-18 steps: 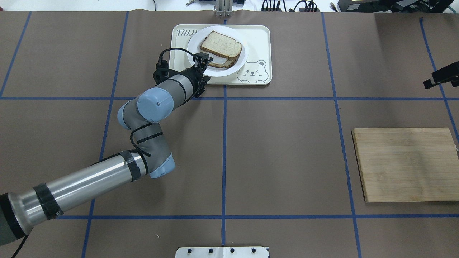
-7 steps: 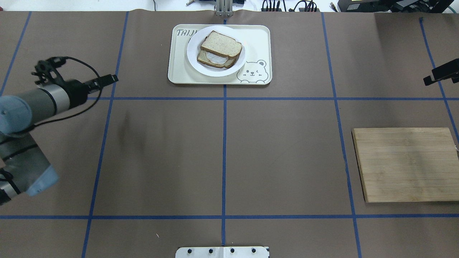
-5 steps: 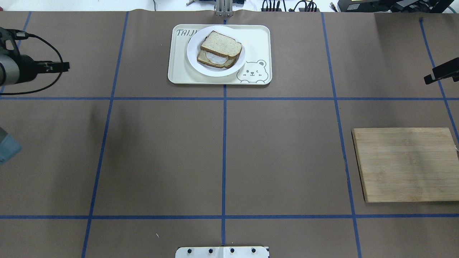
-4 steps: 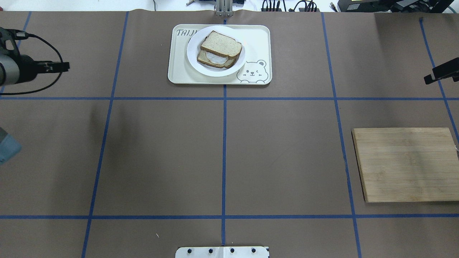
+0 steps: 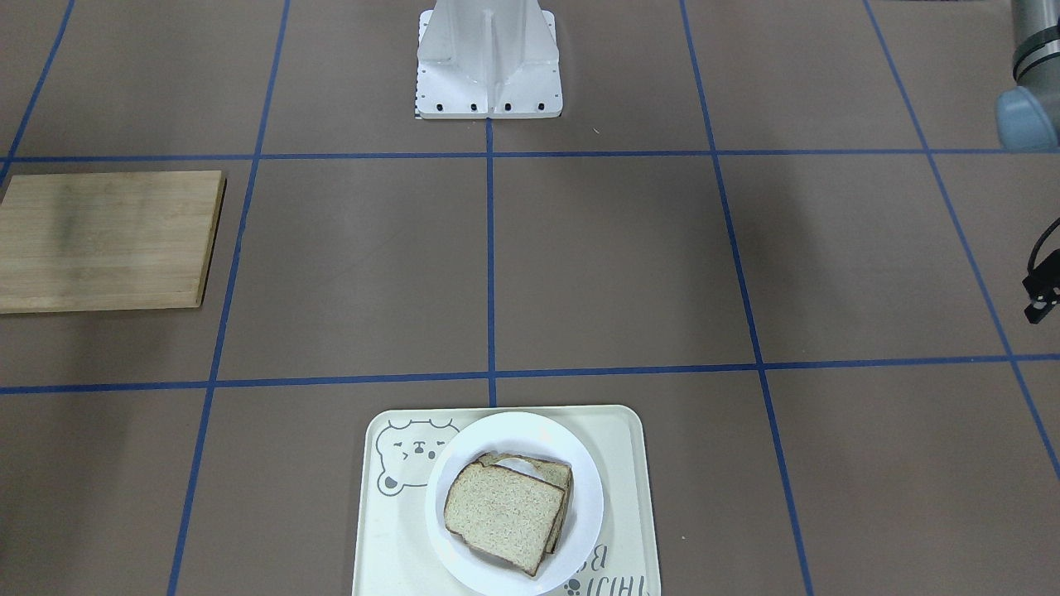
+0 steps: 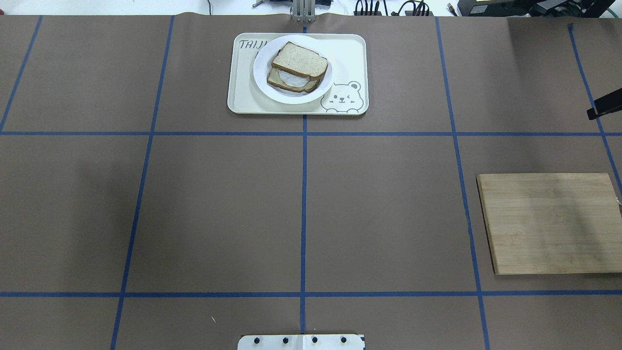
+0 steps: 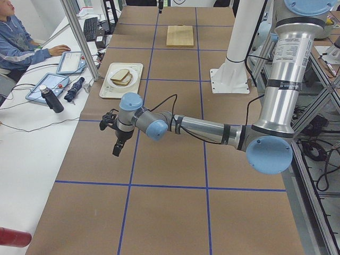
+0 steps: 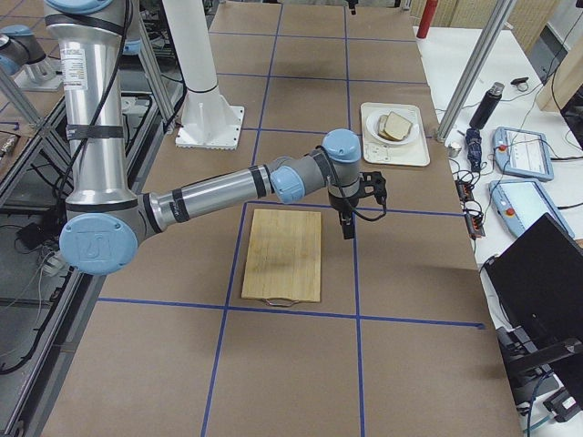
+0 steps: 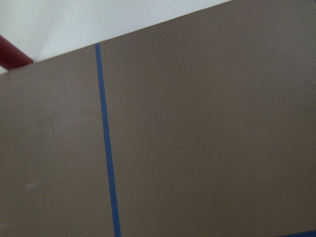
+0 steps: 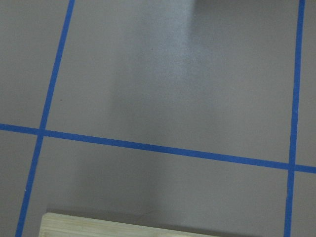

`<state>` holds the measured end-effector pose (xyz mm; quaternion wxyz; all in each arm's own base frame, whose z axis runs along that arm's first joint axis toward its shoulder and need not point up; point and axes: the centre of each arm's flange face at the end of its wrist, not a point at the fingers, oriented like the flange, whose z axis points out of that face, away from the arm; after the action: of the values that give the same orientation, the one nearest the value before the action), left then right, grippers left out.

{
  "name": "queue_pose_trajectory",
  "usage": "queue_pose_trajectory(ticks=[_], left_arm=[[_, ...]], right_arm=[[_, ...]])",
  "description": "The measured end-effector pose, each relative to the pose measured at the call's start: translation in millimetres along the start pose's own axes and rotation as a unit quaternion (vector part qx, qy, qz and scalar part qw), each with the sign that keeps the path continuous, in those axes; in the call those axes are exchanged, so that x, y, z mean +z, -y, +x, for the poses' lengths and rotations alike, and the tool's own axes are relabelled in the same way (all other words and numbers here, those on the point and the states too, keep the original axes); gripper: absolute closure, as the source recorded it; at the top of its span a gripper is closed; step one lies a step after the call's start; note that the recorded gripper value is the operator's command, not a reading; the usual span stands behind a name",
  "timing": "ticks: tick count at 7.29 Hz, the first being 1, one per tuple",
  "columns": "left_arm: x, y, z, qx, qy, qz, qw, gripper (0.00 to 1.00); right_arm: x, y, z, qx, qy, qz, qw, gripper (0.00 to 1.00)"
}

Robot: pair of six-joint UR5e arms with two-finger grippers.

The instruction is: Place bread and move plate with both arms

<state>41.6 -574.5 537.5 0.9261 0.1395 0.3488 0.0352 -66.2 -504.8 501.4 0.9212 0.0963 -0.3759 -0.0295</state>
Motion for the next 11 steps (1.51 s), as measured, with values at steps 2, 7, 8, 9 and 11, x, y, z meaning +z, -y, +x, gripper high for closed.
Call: queue_pose_trajectory(ticks=[2, 7, 8, 9, 11], left_arm=[[-27, -22, 0, 0.020, -0.018, -0.067, 0.9974, 0.01], [-29, -44, 7, 0.045, -0.028, -0.101, 0.9935, 0.01], [-25, -39, 6, 0.048, -0.030, -0.097, 0.9937, 0.01], [-18, -34, 2, 0.054, -0.032, -0.089, 0.9940, 0.01], [-14, -30, 0, 0.061, -0.034, -0.082, 0.9942, 0.01]], right_arm=[[8, -11, 11, -0.007, -0.004, -0.013, 0.9999, 0.00], [7, -10, 8, -0.012, 0.002, -0.013, 0.9998, 0.00], [4, -6, 4, -0.016, 0.005, -0.010, 0.9998, 0.00], [0, 0, -3, -0.021, 0.010, -0.005, 0.9997, 0.00], [-8, 14, -18, -0.031, 0.030, 0.002, 0.9991, 0.00]])
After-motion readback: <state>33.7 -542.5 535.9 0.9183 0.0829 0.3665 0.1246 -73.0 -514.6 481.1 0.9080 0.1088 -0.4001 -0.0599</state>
